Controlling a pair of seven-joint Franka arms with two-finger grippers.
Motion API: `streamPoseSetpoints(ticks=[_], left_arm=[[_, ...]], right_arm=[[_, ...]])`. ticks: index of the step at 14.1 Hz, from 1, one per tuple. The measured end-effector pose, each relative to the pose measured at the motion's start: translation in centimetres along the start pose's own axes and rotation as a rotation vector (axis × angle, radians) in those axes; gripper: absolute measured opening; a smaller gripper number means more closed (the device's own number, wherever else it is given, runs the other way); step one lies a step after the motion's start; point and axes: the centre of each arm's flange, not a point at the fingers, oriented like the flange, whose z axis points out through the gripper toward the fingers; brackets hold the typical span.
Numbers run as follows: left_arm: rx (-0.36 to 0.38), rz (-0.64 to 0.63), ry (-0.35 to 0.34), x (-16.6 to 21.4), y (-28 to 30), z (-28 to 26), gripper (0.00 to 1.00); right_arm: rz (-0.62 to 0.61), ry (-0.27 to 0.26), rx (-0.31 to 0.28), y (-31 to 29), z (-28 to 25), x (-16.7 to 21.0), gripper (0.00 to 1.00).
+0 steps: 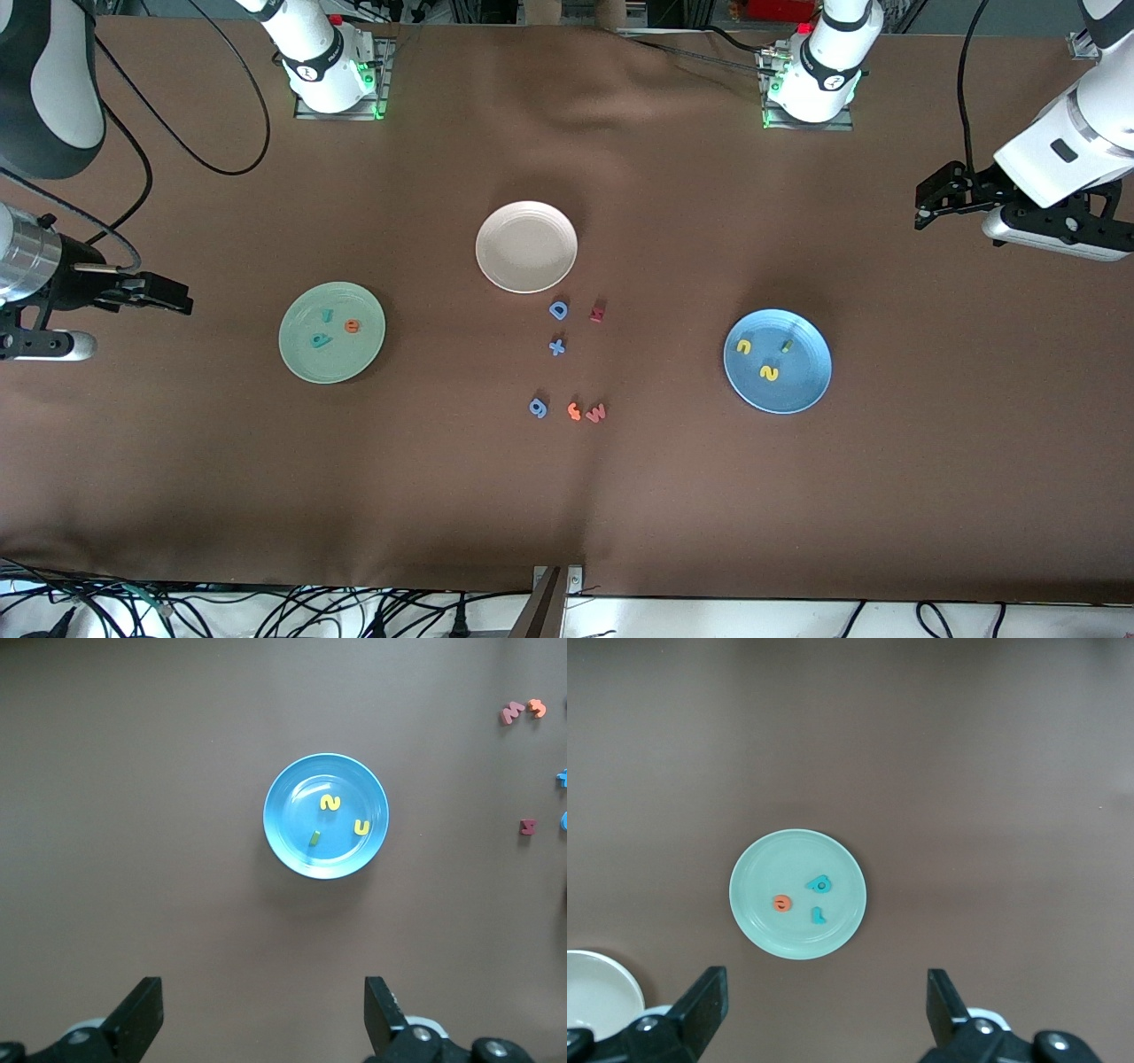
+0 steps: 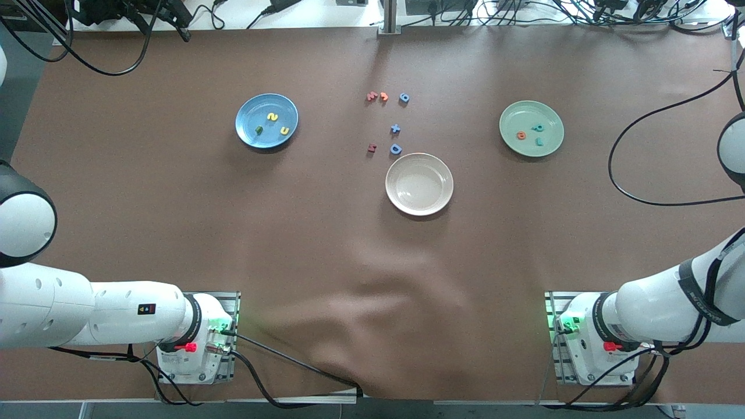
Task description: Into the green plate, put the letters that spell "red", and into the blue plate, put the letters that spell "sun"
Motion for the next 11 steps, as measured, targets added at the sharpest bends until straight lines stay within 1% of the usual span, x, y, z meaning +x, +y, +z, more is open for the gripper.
streamPoseSetpoints(ticks=[3,8,11], left_arm=[[0.000,0.000,0.000,0.00,0.00,0.00,1.00],[0.000,0.000,0.000,0.00,-0.01,0.00,1.00],[0.000,0.000,0.000,0.00,-0.01,0.00,1.00]], right_arm=[[0.003,0.013,-0.011,-0.97,-0.04,-0.85,1.00],[0.012,0.036,-0.012,-1.03,-0.14,-0.62,1.00],[0.016,0.038,-0.012,-1.06,-0.16,-0.60,1.00]])
